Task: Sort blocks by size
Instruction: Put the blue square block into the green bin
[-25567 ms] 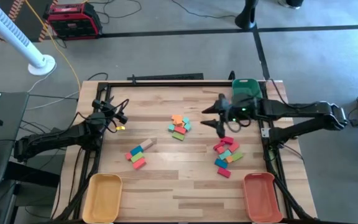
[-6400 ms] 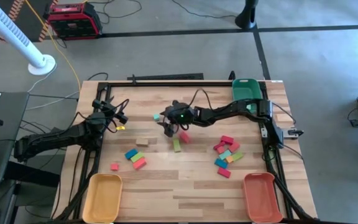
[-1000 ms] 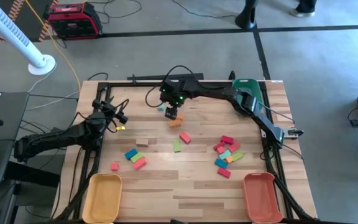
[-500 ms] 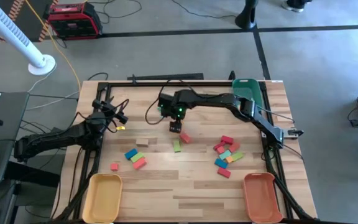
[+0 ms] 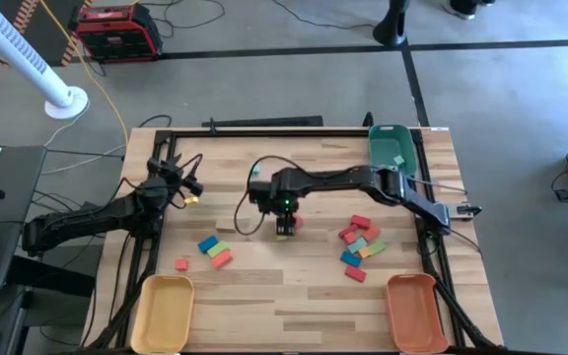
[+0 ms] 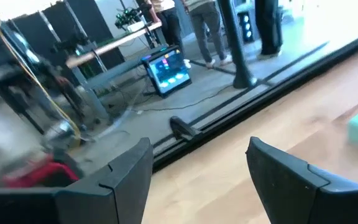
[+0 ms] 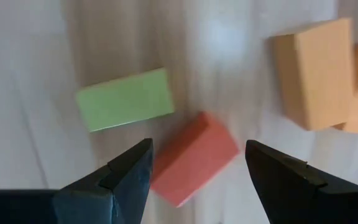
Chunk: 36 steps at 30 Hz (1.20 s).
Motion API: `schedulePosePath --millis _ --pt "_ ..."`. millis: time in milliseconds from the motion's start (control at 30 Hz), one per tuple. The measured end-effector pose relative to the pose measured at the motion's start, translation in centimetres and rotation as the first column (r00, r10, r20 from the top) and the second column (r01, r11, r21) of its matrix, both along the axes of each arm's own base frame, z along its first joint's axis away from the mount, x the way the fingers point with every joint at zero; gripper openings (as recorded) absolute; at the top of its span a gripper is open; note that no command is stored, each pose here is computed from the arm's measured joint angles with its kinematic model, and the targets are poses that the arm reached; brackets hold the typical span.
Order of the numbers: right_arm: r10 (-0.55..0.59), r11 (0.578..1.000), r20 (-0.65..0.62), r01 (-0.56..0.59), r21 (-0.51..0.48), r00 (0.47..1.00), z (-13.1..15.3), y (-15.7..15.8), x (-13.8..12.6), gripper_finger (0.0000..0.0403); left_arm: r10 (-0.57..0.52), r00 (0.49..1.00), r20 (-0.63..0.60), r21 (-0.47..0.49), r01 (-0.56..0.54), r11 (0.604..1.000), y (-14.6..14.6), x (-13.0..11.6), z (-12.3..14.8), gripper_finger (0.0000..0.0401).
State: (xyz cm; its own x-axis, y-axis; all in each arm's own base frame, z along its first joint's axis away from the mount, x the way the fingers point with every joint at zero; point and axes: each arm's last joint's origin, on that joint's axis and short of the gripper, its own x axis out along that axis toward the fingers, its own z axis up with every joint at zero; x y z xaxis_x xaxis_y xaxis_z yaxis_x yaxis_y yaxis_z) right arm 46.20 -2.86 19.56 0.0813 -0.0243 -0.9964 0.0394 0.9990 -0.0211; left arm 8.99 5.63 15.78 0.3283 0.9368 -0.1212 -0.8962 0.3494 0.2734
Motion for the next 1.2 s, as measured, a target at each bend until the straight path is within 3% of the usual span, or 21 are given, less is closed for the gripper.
schedulePosePath --millis 267,433,633,800,967,1100,1200 --pt "0.027 1.000 -0.027 -0.027 -0.008 0.999 0.1 3.5 -0.2 0.0282 -0.061 0.938 0.341 -0.115 0.106 0.988 -0.1 0.4 0.3 0.0247" --pt "0.017 1.000 -0.019 -0.018 -0.025 1.000 1.4 5.0 -0.8 0.0282 -0.298 0.904 0.306 0.019 0.308 0.951 -0.4 1.0 1.9 0.0247" --pt "-0.018 0.993 0.064 0.025 -0.115 0.998 5.0 6.7 -2.1 0.0282 -0.520 0.776 0.357 0.090 0.526 0.846 -1.1 1.5 2.9 0.0247" --pt "-0.049 0.985 0.143 0.071 -0.158 0.988 8.4 8.3 -3.8 0.0282 -0.516 0.752 0.410 0.117 0.517 0.848 -1.1 1.4 3.4 0.0247" --pt "-0.090 0.972 0.173 0.125 -0.200 0.981 10.8 9.7 -5.9 0.0282 -0.671 0.651 0.355 0.219 0.639 0.737 -1.5 1.6 4.1 0.0247" --pt "-0.122 0.957 0.190 0.166 -0.238 0.974 12.2 10.9 -7.4 0.0282 -0.699 0.609 0.375 0.283 0.642 0.712 -1.7 1.5 4.8 0.0247" --pt "-0.145 0.941 0.206 0.200 -0.273 0.968 13.1 11.7 -8.6 0.0282 -0.702 0.605 0.376 0.299 0.637 0.710 -1.7 1.4 5.0 0.0247"
